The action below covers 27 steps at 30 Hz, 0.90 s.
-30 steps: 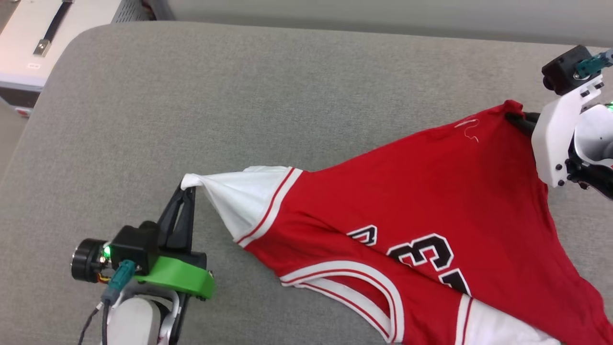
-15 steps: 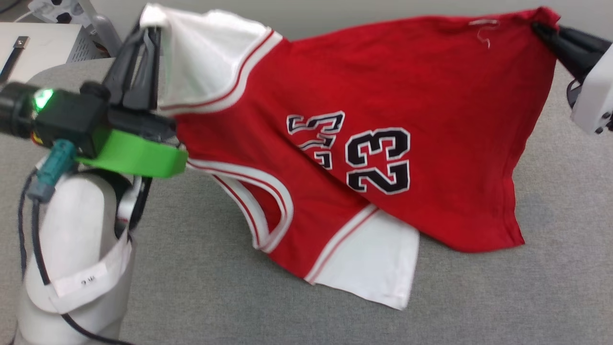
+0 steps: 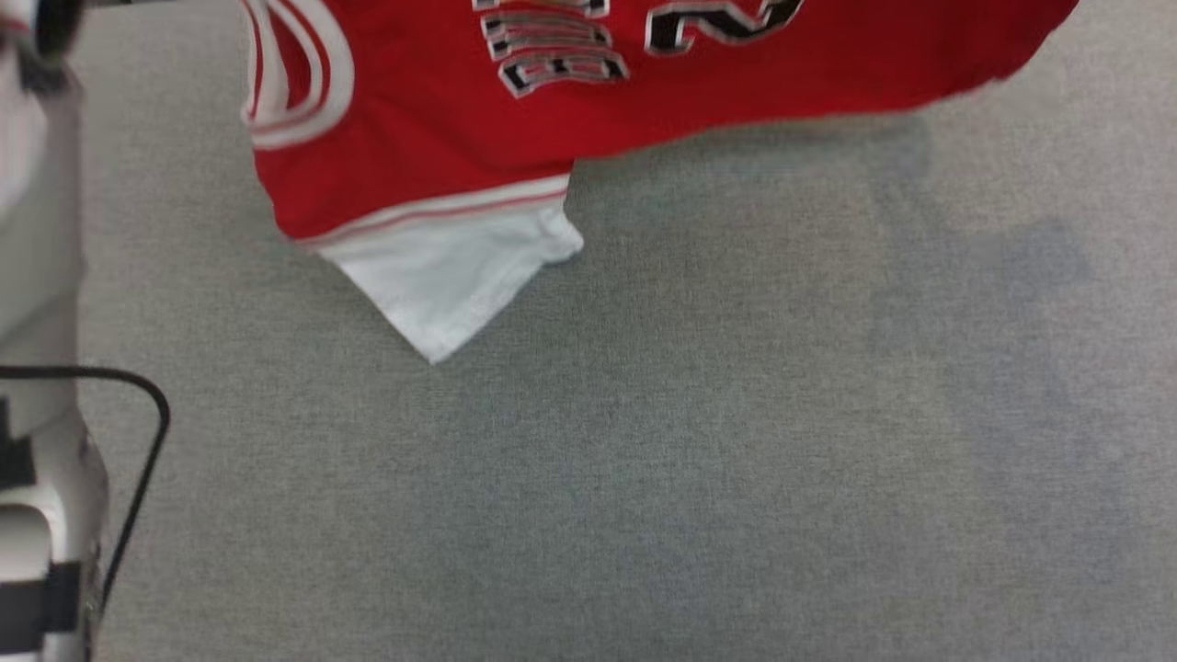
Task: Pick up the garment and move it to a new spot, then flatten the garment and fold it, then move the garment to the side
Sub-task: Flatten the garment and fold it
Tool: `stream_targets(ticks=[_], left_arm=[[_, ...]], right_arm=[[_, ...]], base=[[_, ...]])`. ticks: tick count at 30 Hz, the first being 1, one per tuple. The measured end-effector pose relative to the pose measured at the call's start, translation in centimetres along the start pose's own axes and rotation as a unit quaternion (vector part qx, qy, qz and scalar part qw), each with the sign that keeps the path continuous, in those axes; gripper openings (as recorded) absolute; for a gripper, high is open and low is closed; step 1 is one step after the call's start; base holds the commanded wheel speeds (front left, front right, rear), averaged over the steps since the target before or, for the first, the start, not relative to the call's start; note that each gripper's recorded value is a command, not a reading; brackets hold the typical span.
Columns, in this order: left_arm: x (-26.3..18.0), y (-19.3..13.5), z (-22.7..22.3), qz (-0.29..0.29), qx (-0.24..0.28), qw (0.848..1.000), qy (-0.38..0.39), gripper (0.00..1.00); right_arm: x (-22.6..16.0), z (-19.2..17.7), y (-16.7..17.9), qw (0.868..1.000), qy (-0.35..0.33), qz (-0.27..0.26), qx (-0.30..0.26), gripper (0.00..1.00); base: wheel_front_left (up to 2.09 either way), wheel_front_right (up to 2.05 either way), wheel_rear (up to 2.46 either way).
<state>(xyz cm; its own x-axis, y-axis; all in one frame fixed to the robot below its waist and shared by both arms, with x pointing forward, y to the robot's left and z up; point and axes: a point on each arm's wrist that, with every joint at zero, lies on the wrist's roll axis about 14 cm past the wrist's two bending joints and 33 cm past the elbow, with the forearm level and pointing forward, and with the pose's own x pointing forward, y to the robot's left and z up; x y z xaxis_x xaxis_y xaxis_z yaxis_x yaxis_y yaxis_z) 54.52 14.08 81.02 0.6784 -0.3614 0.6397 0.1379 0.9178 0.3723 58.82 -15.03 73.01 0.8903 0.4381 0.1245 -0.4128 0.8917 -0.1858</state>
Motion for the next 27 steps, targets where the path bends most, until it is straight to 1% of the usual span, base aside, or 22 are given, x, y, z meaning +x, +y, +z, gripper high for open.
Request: stream_targets(ticks=[3,8,14,18,21,27], left_arm=[[2.2,0.7,-0.8,-0.003,0.017,1.0,-0.007,0.0],[5.7,1.4,-3.5,-0.008,0.041,0.999,-0.009,0.0],[8.5,2.1,-5.8,-0.006,0.055,0.998,-0.014,0.0],[9.6,2.8,-6.8,0.001,0.06,0.998,-0.016,0.0],[9.7,2.8,-8.0,0.001,0.058,0.998,-0.009,0.0],[8.1,2.4,-12.1,0.0,0.044,0.998,0.036,0.0]], right_arm=[[2.1,0.9,-1.6,0.999,-0.023,-0.022,-0.006,0.0],[6.0,0.9,-3.7,0.998,-0.04,-0.049,-0.018,0.0],[9.4,1.0,-5.6,0.995,-0.06,-0.073,-0.032,0.0],[11.0,1.0,-6.0,0.994,-0.075,-0.079,-0.027,0.0],[11.7,0.2,-5.9,0.994,-0.073,-0.079,-0.024,0.0],[12.6,-4.2,-4.5,0.997,-0.038,-0.064,-0.008,0.0]], base=[[0.0,0.0,0.0],[0.0,0.0,0.0],[0.0,0.0,0.0],[0.0,0.0,0.0],[0.0,0.0,0.0],[0.0,0.0,0.0]])
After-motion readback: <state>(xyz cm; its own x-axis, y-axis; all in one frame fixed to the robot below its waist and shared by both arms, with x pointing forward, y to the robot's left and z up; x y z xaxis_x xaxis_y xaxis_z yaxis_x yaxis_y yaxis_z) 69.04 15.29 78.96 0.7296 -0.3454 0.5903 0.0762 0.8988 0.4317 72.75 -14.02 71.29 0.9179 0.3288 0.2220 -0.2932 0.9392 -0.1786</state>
